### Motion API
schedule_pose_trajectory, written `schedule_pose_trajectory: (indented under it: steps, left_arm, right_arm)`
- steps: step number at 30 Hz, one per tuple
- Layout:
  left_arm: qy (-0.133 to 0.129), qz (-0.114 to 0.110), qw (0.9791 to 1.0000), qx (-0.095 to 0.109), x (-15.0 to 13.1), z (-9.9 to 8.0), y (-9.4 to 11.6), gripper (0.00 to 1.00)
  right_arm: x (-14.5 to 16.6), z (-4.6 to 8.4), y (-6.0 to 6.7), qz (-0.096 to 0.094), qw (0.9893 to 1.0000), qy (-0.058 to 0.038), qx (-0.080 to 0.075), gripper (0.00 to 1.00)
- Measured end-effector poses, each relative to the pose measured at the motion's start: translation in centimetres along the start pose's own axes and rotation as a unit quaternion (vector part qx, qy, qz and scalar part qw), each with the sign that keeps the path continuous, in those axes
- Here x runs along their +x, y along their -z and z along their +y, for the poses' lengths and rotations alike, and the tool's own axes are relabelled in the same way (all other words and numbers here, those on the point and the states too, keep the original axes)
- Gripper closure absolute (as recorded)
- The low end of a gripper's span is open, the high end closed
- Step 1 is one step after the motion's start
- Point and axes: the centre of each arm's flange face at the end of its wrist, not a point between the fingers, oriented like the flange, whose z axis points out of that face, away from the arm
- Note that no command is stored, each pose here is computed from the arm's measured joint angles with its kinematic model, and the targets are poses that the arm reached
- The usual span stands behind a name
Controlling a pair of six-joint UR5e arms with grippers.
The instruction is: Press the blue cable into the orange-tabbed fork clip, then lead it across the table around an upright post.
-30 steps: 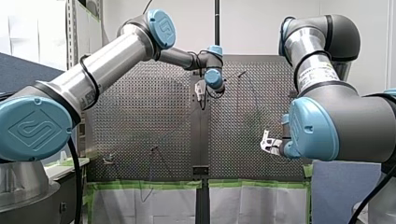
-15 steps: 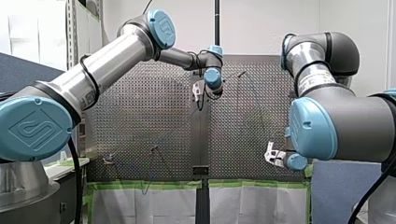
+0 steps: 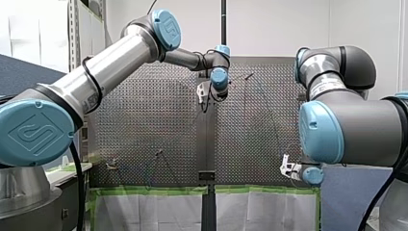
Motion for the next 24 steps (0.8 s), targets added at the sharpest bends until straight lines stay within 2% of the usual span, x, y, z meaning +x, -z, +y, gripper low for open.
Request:
schedule_pose_trajectory:
  steps: [4,5,13,24]
  left_arm:
    - [0.000,0.000,1.0000,-0.001,-0.1,0.1,0.0,0.06]
    - [0.000,0.000,1.0000,-0.001,0.0,0.1,0.0,0.08]
    - [0.000,0.000,1.0000,-0.002,-0.1,0.0,0.0,0.08]
    - [-0.001,0.002,1.0000,-0.004,0.0,0.1,0.1,0.08]
  right_arm:
    - [-0.7,1.0,-0.4,-0.012,0.9999,0.0008,-0.009,1.00]
    - [-0.7,1.2,-0.4,-0.013,0.9999,0.0008,-0.011,1.00]
    - [-0.6,3.1,-0.6,-0.013,0.9996,-0.0046,-0.025,1.00]
    - [-0.6,4.0,-0.5,-0.012,0.9994,-0.0068,-0.032,1.00]
